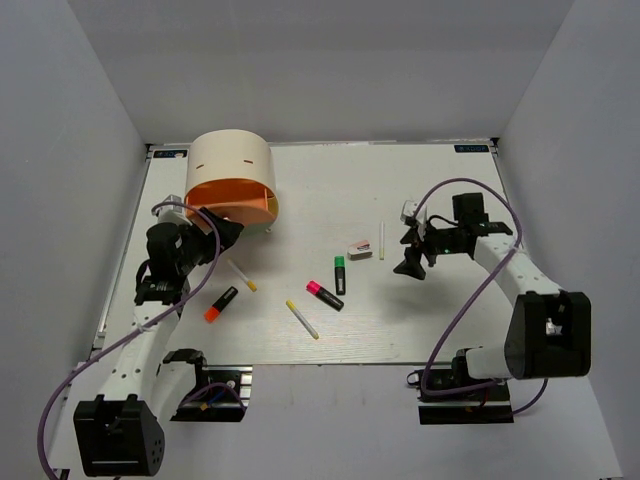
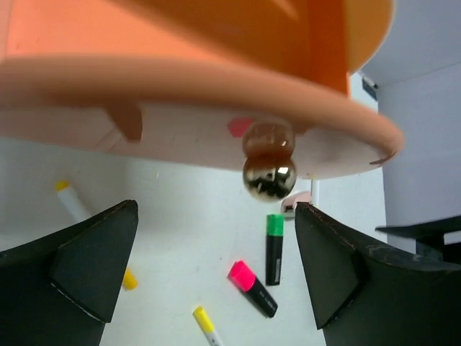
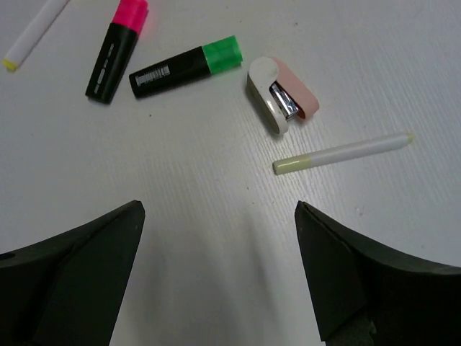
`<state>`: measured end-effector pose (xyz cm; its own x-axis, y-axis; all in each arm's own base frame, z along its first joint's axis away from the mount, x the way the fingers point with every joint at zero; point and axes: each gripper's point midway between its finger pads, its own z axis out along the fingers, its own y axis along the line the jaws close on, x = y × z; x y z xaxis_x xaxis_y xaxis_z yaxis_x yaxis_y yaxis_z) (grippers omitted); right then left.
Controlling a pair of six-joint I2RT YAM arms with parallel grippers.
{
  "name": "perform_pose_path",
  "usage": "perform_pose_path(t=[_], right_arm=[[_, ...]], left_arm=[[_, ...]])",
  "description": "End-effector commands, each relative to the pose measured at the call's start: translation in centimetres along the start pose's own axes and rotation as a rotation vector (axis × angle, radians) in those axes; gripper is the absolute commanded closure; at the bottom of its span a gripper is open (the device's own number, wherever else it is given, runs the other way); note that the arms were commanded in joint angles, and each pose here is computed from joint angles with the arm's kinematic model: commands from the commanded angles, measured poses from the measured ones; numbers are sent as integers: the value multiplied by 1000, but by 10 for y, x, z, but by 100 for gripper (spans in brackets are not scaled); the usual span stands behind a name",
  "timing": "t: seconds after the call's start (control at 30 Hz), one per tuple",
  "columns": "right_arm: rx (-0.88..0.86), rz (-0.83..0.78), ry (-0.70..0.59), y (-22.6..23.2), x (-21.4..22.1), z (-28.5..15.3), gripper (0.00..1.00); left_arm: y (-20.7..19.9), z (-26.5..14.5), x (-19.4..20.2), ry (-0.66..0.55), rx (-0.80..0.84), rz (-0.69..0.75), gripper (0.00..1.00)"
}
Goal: Sort the stationery into containers
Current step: Open the drawer in the storage box, then pick up the stationery from the center of the board.
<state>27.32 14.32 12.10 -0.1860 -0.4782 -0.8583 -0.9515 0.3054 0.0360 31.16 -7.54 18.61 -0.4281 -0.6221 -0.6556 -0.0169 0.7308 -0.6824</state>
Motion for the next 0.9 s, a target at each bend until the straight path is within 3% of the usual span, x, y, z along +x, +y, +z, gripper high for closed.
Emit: perform_pose_path(t=[0.0,0.3,0.47,0.67,0.87], right_arm=[[-87,-290,-14,-9,-19,12,9],[-184,-468,99,-54,-23,65,9],[-299,-546,142,-48,-18,93,9],[-399,-538,189,-28,-3,118,12],[-358,-497,276,-33,19,137,19]], left_arm=[[-2,-14,-3,4,-16,60,0],[27,-66,43,143,-187,20,0],[23,-80,53,149,-179,-74,0],[28,-87,67,167,-193,-139,0],[36,-85,78,199,-232,-204,1]])
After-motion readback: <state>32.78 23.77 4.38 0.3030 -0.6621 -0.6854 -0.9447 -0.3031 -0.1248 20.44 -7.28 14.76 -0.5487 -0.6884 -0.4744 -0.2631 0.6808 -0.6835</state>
